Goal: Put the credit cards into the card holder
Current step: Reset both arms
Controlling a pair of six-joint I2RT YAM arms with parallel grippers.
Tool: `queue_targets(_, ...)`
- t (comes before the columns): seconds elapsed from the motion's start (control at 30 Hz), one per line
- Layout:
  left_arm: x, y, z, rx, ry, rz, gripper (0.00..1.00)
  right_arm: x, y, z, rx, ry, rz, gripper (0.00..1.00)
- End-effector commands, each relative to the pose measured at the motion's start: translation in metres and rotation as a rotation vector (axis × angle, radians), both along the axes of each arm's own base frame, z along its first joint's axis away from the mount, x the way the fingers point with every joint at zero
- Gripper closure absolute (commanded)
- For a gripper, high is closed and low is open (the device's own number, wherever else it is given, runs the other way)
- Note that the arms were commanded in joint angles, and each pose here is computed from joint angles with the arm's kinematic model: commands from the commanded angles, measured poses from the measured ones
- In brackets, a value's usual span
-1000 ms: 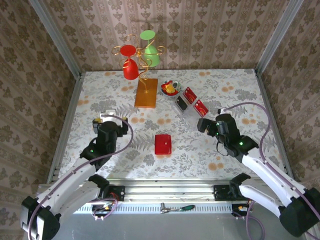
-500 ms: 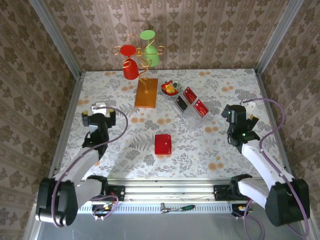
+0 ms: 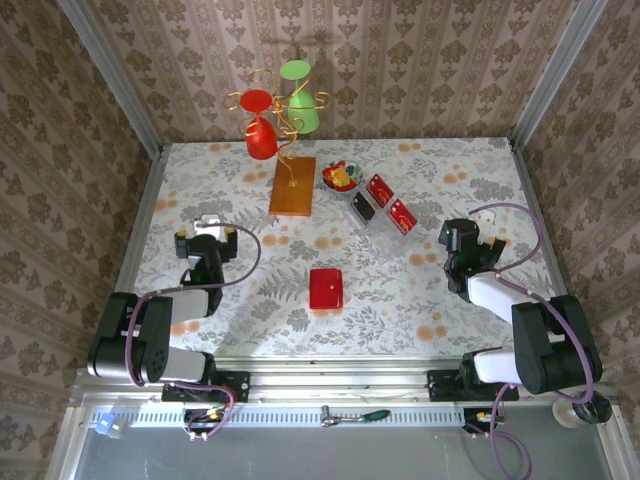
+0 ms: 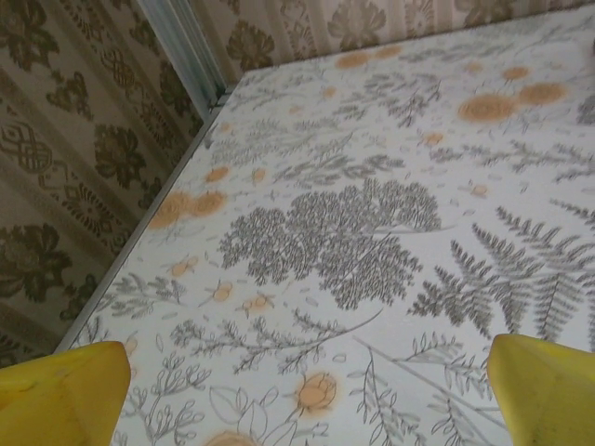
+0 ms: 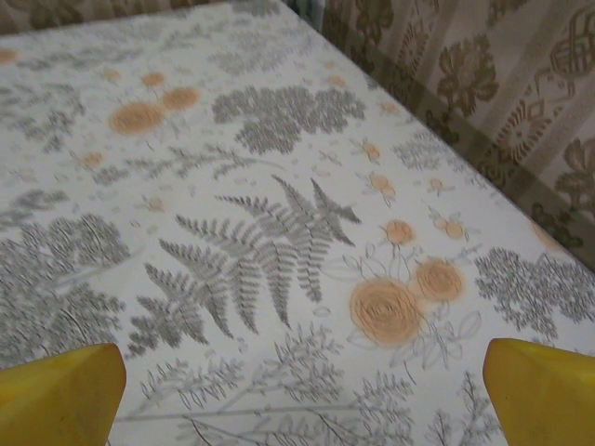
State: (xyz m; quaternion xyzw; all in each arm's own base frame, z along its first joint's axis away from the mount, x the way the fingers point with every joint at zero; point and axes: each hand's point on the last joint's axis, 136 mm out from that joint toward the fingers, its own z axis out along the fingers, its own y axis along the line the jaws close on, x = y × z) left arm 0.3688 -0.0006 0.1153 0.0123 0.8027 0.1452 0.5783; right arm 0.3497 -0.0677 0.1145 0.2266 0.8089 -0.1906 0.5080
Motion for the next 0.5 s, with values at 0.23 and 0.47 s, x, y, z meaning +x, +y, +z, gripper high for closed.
queue_targets(0.23,0.011,-0.005,0.009,0.010,-0.090,-0.050,0.00,0.019,0.012,0.019,-0.040,-0.184,0.127,0.00)
queue_targets(0.47,0.019,-0.006,0.001,-0.007,-0.061,-0.077,0.00,0.031,0.033,0.004,-0.008,-0.175,0.311,0.00)
